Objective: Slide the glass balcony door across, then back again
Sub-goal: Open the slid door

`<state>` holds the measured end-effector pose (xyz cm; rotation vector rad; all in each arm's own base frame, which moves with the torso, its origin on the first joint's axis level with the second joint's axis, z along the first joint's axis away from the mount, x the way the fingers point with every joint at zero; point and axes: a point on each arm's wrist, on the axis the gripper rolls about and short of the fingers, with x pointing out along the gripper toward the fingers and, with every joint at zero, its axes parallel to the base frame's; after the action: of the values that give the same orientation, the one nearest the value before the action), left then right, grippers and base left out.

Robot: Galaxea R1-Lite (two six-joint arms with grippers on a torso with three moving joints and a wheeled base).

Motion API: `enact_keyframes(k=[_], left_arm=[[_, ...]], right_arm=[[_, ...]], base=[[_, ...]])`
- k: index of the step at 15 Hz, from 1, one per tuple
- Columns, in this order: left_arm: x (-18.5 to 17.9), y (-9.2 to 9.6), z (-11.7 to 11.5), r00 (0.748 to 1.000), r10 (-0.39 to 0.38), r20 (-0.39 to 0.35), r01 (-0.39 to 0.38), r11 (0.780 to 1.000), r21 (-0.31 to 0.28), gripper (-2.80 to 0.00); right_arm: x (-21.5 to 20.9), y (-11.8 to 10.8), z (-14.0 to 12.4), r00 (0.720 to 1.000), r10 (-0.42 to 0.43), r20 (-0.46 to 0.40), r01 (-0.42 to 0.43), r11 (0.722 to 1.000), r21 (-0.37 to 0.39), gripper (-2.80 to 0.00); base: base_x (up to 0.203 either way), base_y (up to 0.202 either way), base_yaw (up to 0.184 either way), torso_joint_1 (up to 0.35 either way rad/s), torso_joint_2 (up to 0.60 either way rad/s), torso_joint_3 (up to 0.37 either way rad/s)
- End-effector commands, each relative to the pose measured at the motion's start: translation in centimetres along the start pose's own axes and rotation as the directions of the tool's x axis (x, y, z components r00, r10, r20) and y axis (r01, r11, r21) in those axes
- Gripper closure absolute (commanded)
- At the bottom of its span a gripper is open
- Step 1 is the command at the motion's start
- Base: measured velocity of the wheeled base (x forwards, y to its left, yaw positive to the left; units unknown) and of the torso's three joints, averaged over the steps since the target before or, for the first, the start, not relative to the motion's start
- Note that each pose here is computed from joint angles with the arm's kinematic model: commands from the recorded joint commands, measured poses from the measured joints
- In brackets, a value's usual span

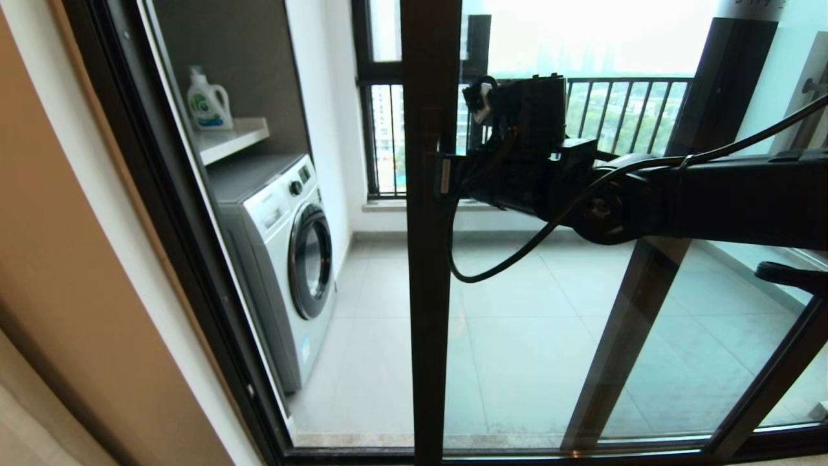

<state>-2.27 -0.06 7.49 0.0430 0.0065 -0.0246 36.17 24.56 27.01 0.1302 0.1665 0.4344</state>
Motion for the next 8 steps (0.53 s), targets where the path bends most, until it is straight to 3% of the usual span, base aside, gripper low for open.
enact_keyframes(k=[1, 4, 8], left_arm=[[0.0, 0.0, 0.0, 1.000, 0.000, -0.002, 0.000, 1.000, 0.000, 0.00], [0.0, 0.0, 0.0, 1.000, 0.000, -0.002, 0.000, 1.000, 0.000, 0.00], [0.0, 0.0, 0.0, 1.000, 0.000, -0.002, 0.000, 1.000, 0.000, 0.00]], right_arm=[[-1.9, -0.1, 1.0, 1.000, 0.000, 0.014, 0.000, 1.000, 0.004, 0.00], [-3.6, -1.4, 1.9, 0.999, -0.026, 0.022, 0.026, 1.000, 0.008, 0.00], [-2.7, -3.7, 1.6, 0.994, -0.107, 0.005, 0.107, 0.994, 0.010, 0.00]], base=[[0.000, 0.000, 0.000, 0.000, 0.00, 0.000], [0.000, 0.000, 0.000, 0.000, 0.00, 0.000], [0.000, 0.000, 0.000, 0.000, 0.00, 0.000]])
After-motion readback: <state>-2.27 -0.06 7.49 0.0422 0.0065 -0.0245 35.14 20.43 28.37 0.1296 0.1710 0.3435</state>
